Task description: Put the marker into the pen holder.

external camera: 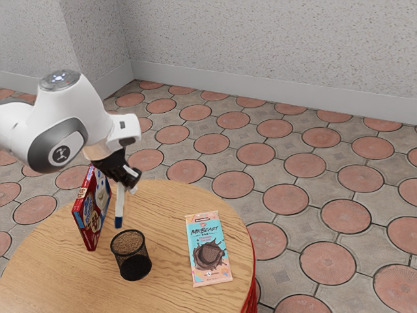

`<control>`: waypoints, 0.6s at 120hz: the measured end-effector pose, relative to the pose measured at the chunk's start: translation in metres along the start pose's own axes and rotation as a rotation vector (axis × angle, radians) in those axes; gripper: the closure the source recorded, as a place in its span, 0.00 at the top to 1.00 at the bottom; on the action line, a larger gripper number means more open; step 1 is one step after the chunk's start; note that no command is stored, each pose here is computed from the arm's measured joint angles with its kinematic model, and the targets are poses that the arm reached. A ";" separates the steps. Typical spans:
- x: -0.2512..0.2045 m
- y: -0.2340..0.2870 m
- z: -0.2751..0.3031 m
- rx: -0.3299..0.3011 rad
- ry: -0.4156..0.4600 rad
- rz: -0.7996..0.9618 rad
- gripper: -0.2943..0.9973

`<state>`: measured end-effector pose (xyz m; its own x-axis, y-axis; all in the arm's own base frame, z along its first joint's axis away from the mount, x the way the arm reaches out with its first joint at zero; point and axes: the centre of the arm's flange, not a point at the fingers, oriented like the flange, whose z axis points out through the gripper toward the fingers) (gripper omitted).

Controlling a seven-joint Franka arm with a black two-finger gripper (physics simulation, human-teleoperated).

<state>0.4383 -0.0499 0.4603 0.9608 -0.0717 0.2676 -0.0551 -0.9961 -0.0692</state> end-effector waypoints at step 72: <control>0.011 0.026 0.054 -0.021 -0.153 0.060 0.21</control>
<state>0.4618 -0.0737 0.4090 0.9857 -0.1238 0.1141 -0.1175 -0.9912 -0.0605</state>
